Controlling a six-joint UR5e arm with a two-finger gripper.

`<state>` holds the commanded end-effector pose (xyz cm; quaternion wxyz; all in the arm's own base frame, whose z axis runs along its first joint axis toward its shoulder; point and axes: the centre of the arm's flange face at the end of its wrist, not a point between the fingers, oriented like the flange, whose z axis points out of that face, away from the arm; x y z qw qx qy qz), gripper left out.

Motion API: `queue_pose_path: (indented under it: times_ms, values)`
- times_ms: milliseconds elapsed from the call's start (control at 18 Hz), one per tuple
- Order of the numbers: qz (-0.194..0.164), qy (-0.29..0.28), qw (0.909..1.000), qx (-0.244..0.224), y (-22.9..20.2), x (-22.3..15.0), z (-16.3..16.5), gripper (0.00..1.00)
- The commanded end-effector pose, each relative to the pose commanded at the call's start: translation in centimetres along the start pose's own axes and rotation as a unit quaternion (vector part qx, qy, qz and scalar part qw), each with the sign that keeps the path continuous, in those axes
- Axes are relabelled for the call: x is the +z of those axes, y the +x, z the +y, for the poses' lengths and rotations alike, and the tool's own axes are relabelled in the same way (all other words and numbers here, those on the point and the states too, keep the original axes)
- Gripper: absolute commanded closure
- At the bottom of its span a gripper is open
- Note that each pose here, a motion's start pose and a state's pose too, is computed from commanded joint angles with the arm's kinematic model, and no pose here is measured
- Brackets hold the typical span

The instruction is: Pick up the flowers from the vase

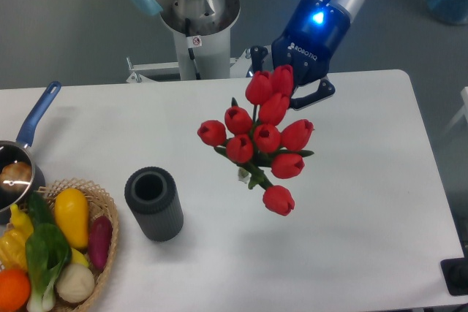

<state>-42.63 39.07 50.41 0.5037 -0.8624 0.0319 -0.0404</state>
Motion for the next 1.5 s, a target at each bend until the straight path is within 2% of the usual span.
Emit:
queue_pose_path:
  times_ms: [167, 389, 556, 833, 1000, 1167, 1389, 1500]
  values:
    - [-0.013, -0.004, 0.9992, 0.037, -1.5, -1.1, 1.9, 1.0]
    - [-0.035, -0.014, 0.9977, 0.057, -3.3, -3.1, 4.4, 1.0]
    - [-0.059, -0.074, 0.9936, 0.062, -3.9, -3.6, 5.0, 1.0]
    - [-0.084, -0.165, 0.9776, 0.099, -4.4, -4.3, 3.4, 1.0]
    - [-0.084, -0.238, 0.9568, 0.144, -3.8, -3.5, 2.8, 1.0]
    - [-0.082, -0.323, 0.9258, 0.179, -2.8, -1.7, 2.9, 1.0]
    - [-0.074, -0.389, 0.8989, 0.187, -2.5, -0.5, 3.3, 1.0]
    - [-0.063, -0.412, 0.8883, 0.193, -2.2, 0.5, 3.2, 1.0]
